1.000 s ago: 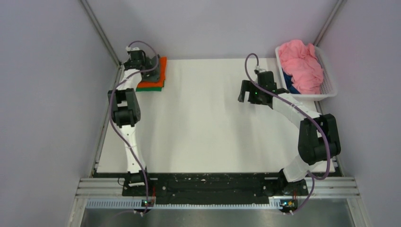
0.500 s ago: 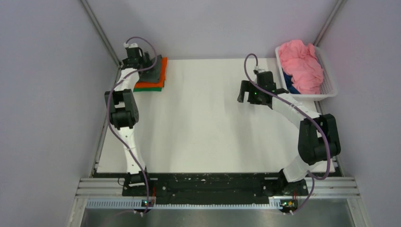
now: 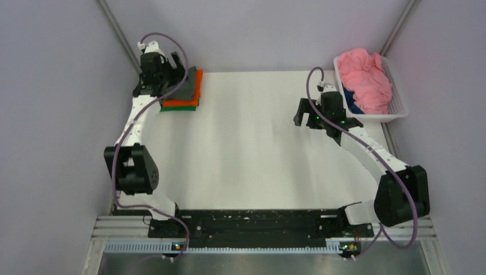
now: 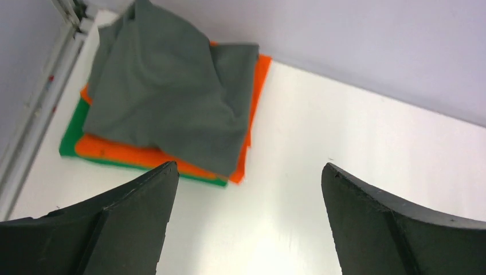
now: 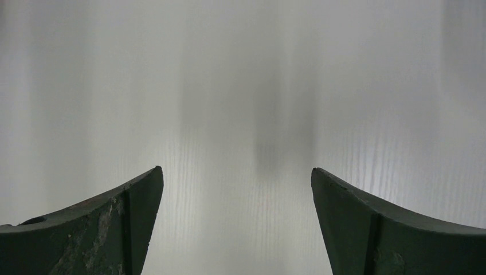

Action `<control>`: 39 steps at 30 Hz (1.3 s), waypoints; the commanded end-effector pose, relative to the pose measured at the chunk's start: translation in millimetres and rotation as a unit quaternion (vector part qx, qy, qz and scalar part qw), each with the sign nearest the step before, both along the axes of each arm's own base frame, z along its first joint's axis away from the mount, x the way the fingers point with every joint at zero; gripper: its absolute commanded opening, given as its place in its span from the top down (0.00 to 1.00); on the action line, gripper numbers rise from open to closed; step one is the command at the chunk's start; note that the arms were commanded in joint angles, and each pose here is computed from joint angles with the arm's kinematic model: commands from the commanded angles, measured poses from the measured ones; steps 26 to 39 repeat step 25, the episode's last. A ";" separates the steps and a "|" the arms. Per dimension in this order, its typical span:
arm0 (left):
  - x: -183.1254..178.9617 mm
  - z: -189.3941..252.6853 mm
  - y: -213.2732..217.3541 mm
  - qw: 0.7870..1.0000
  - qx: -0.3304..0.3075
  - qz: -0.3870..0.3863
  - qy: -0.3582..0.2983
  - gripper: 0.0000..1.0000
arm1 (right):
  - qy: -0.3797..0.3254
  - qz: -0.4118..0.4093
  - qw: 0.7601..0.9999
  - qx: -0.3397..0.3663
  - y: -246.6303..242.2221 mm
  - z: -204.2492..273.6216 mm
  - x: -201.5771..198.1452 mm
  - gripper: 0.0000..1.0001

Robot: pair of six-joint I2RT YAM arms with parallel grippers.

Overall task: Fold and stack the t-shirts
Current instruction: Smooth out wrinkles on the folded tshirt, then reset both arms

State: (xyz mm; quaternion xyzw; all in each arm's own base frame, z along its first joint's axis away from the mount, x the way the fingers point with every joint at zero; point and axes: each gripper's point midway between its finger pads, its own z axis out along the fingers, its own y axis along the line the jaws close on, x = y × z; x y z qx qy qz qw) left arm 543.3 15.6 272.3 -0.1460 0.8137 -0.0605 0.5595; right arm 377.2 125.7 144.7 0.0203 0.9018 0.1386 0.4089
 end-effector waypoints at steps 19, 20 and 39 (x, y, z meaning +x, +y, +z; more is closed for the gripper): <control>-233.9 -68.9 -95.9 0.985 -0.160 -0.057 0.044 0.01 | -0.091 -0.124 0.988 -0.003 -58.7 12.6 -68.6 0.01; -233.6 -68.9 -96.7 0.984 -0.161 -0.057 0.044 0.01 | -0.090 -0.126 0.988 -0.004 -59.1 11.4 -68.1 0.01; -231.4 -69.1 -97.0 0.984 -0.162 -0.054 0.041 0.01 | -0.089 -0.122 0.988 -0.006 -56.8 10.8 -62.9 0.01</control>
